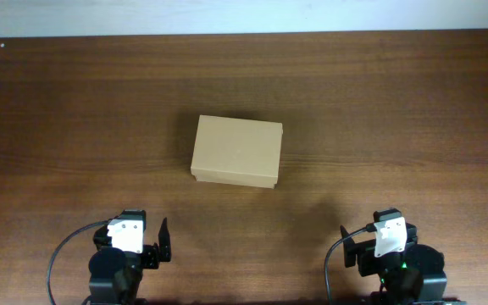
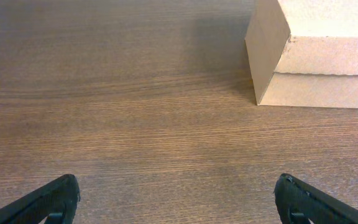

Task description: Pack container

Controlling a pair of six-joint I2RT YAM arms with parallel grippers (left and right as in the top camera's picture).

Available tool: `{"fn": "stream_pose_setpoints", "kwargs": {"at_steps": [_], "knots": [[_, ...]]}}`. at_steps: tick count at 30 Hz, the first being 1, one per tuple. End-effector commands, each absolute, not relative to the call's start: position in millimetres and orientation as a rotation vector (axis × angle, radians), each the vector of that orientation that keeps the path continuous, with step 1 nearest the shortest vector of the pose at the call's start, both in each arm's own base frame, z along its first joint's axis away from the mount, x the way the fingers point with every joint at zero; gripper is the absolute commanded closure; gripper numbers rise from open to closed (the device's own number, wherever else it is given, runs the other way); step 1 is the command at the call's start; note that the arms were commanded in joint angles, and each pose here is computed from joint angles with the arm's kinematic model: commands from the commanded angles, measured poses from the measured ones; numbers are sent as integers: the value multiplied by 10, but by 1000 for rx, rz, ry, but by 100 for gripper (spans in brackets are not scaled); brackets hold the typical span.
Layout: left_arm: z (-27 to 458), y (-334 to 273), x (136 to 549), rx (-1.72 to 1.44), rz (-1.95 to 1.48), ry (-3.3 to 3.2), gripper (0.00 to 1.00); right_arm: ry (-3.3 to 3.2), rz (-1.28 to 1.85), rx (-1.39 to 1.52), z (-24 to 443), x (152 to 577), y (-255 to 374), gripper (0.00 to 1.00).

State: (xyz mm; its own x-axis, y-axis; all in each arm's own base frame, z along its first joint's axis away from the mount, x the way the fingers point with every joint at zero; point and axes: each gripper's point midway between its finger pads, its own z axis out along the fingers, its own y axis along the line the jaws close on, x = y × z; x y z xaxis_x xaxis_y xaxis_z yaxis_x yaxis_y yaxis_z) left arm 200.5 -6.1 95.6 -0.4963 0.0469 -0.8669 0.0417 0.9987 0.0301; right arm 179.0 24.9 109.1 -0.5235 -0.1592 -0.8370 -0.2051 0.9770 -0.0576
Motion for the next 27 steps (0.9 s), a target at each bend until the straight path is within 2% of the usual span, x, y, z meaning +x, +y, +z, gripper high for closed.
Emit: {"fn": "stream_pose_setpoints", "kwargs": {"at_steps": [1,6,27], "knots": [[939,-37,2008,71,28,2088,0,2151,75,-229,968,1794,240,1],[939,-37,2008,71,28,2088,0,2197,80,-229,738,1800,239,1],[941,-37,2008,71,28,2088,0,2195,79,-229,740,1804,238,1]]}}
